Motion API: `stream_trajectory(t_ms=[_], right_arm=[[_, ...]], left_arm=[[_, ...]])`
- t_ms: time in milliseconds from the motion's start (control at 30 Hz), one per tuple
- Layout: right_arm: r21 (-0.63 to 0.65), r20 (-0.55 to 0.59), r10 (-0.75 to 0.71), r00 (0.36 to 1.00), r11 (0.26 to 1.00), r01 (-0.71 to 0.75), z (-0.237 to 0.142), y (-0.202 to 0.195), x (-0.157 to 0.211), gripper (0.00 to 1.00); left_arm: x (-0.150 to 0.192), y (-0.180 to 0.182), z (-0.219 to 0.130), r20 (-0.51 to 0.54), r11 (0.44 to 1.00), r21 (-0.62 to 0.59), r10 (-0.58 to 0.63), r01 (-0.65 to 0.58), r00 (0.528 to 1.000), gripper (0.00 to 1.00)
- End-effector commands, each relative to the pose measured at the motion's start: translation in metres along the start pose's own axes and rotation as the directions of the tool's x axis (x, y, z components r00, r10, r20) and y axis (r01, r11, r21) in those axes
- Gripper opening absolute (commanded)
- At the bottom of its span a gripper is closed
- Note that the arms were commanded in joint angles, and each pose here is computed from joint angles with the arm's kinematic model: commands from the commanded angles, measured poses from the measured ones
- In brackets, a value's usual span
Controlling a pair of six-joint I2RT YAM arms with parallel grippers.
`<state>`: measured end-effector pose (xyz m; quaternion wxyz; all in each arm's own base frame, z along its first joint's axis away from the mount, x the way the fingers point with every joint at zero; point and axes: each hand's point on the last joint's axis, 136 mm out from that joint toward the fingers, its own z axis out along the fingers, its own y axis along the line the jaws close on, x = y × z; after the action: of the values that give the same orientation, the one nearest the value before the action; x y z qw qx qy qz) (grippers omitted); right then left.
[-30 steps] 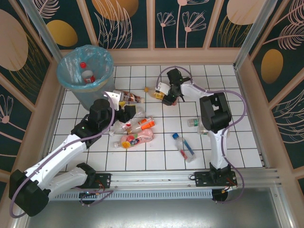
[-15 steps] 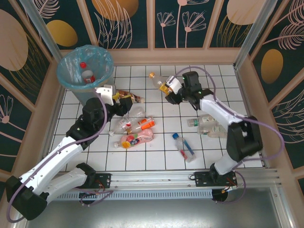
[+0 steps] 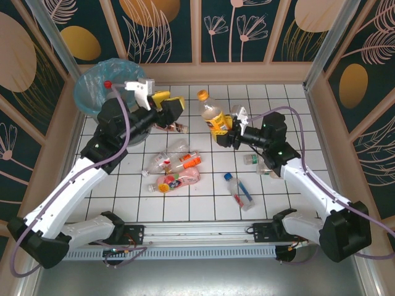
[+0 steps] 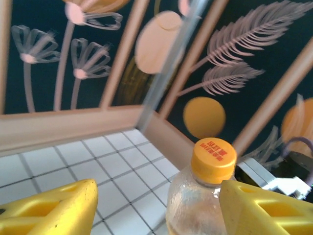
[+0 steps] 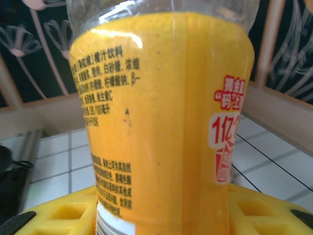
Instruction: Put the plastic bottles in the bin
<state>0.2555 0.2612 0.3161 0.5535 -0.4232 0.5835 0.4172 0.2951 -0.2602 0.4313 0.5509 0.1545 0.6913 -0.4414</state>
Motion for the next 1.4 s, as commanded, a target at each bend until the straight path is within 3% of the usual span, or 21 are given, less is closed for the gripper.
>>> stream_trajectory(t_ms=[0,300,467,667,900,1100,1233,1367], right_arm=[[-0.144,0.086,-0.041,0.995,0.988,0.053,-0.004,0.035,-0.023,0.40],[-0.240,0.098,-0.003,0.995,0.971,0.026,0.001,0.052,-0.032,0.39],[-0.207,0.105,0.014,0.994,0.978,0.008,0.002,0.047,-0.036,0.39],[-0.201,0.090,0.045,0.995,0.979,-0.027,0.006,0.043,-0.034,0.39],[-0.282,0.036,0.042,0.998,0.959,-0.030,0.024,0.061,-0.025,0.39],[-0.393,0.031,0.005,0.999,0.920,0.007,0.030,0.088,-0.022,0.41],[-0.406,0.023,0.004,1.000,0.914,0.006,0.034,0.094,-0.022,0.41],[-0.385,0.019,0.004,1.000,0.923,0.004,0.037,0.091,-0.023,0.41]], left_arm=[[0.004,-0.035,0.006,-0.069,0.980,0.197,-0.020,0.034,0.997,0.66],[0.006,-0.066,-0.003,-0.070,0.922,0.387,0.006,0.022,0.998,0.68],[0.000,-0.068,-0.014,-0.013,0.927,0.373,0.029,-0.023,0.999,0.75],[-0.003,-0.068,-0.035,0.078,0.930,0.350,0.088,-0.110,0.993,0.77],[0.002,-0.077,-0.048,0.114,0.906,0.392,0.125,-0.161,0.986,0.77],[0.003,-0.063,-0.040,0.098,0.935,0.322,0.122,-0.147,0.988,0.64],[0.010,-0.062,-0.039,0.071,0.934,0.326,0.128,-0.144,0.989,0.46],[0.013,-0.067,-0.041,0.056,0.921,0.362,0.130,-0.141,0.990,0.40]])
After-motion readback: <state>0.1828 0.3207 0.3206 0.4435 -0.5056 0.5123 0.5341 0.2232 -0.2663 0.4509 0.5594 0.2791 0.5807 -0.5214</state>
